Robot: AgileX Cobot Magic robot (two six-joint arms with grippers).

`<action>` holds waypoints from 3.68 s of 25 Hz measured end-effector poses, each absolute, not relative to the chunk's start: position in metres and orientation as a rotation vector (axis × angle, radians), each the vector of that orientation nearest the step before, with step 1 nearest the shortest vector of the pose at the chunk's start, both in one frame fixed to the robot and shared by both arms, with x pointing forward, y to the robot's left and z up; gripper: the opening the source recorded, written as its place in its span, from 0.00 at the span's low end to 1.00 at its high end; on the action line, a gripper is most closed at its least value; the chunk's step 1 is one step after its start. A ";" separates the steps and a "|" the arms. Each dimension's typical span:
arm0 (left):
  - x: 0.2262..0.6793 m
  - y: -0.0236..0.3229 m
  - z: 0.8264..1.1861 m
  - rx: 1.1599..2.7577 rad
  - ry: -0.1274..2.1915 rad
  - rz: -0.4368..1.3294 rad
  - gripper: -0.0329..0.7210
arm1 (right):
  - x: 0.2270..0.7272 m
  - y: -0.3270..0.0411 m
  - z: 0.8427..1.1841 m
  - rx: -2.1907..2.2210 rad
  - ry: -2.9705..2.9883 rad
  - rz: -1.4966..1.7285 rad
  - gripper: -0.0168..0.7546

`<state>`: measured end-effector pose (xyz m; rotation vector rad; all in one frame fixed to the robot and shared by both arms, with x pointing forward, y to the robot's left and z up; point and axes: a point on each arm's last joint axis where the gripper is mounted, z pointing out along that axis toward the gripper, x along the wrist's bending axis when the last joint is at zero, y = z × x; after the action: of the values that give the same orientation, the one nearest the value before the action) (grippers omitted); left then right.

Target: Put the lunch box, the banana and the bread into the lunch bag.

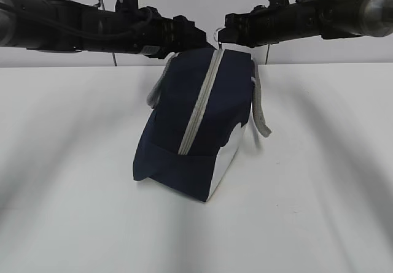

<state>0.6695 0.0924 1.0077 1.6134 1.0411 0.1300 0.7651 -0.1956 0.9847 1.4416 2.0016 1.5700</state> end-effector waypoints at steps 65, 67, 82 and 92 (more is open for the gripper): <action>0.654 0.084 1.022 1.727 0.822 0.115 0.08 | 0.772 -0.195 0.932 1.716 1.986 1.597 0.00; 0.654 0.084 1.022 1.727 0.821 0.115 0.08 | 0.772 -0.196 0.932 1.717 1.988 1.598 0.00; 0.652 0.083 1.024 1.714 0.817 0.076 0.51 | 0.779 -0.190 0.970 1.542 2.071 1.729 0.56; 0.652 0.112 1.047 1.734 0.912 0.109 0.62 | 0.764 -0.188 1.015 1.422 2.128 1.796 0.74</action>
<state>0.6519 0.1122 1.0470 1.7345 0.9121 0.1087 0.7639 -0.1877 1.0152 1.4218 2.1281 1.7962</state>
